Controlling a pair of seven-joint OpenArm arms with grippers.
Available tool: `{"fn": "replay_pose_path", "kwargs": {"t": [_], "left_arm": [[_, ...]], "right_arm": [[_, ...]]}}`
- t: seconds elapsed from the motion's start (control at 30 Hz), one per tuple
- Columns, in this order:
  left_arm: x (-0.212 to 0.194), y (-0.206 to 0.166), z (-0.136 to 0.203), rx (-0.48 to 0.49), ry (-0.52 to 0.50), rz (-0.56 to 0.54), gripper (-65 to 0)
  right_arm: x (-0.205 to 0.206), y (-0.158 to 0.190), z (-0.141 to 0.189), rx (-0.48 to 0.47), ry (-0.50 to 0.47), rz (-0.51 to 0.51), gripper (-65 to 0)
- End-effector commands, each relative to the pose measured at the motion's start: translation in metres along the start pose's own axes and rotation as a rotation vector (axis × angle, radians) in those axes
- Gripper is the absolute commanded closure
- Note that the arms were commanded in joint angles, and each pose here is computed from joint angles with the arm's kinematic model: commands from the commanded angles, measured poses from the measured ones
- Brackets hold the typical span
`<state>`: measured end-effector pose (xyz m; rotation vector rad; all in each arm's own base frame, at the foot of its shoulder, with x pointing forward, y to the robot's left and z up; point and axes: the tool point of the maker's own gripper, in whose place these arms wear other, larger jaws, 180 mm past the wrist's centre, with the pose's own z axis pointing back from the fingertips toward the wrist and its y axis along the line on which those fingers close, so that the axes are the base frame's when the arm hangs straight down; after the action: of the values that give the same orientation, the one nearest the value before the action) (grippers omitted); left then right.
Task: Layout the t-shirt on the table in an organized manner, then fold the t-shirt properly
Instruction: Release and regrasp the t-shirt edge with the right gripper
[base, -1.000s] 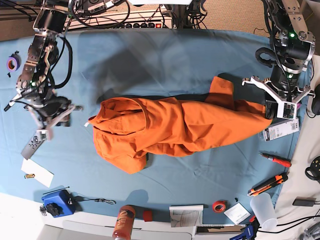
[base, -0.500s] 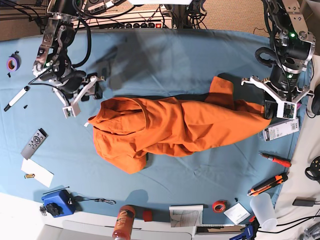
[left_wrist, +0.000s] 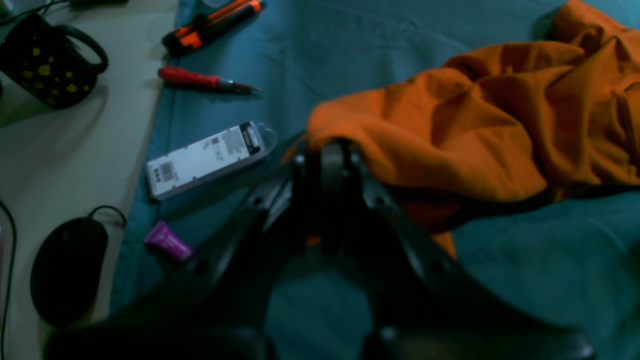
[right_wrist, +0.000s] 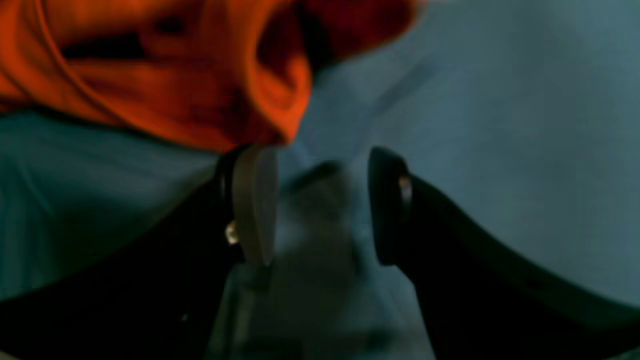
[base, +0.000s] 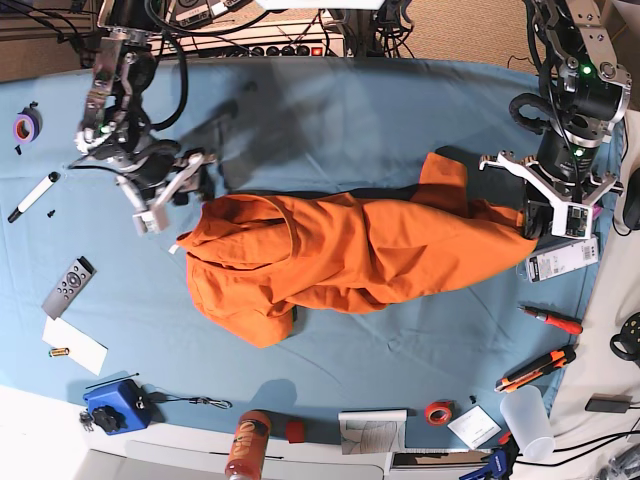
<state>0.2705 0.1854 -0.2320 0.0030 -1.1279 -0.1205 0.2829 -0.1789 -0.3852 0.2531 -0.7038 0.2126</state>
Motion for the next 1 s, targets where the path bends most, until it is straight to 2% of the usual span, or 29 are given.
{"fn": "replay_pose_path", "kwargs": {"t": [0.0, 0.13, 0.33, 0.4, 0.5, 0.57, 0.7, 0.83, 0.97], "left_arm": [[0.012, 0.0, 0.003, 0.002, -0.05, -0.003, 0.0], [0.012, 0.0, 0.003, 0.002, -0.049, -0.003, 0.0], [0.012, 0.0, 0.003, 0.002, -0.05, -0.003, 0.0], [0.012, 0.0, 0.003, 0.002, -0.05, -0.003, 0.0], [0.012, 0.0, 0.003, 0.002, -0.05, -0.004, 0.0], [0.012, 0.0, 0.003, 0.002, -0.049, -0.003, 0.0], [0.009, 0.001, 0.002, 0.003, -0.033, -0.004, 0.0], [0.009, 0.0, 0.003, 0.002, -0.033, -0.003, 0.0], [0.006, 0.001, 0.003, 0.006, -0.016, -0.005, 0.0]], "right_arm": [[0.008, 0.002, -0.001, 0.013, -0.017, 0.027, -29.0], [0.009, 0.006, -0.012, -0.025, -0.018, 0.114, -29.0], [0.039, 0.017, -0.022, -0.028, -0.055, 0.166, -27.5], [0.045, 0.015, -0.025, -0.069, -0.047, 0.183, -19.4], [0.047, 0.009, -0.028, -0.14, -0.021, 0.18, -1.8], [0.046, 0.007, -0.029, -0.161, 0.008, 0.183, 0.0], [0.049, 0.02, -0.017, -0.126, 0.067, 0.175, 0.0], [0.085, 0.051, 0.023, -0.103, -0.078, 0.286, 0.0], [0.085, 0.086, 0.06, -0.038, -0.193, 0.331, 0.0]]}}
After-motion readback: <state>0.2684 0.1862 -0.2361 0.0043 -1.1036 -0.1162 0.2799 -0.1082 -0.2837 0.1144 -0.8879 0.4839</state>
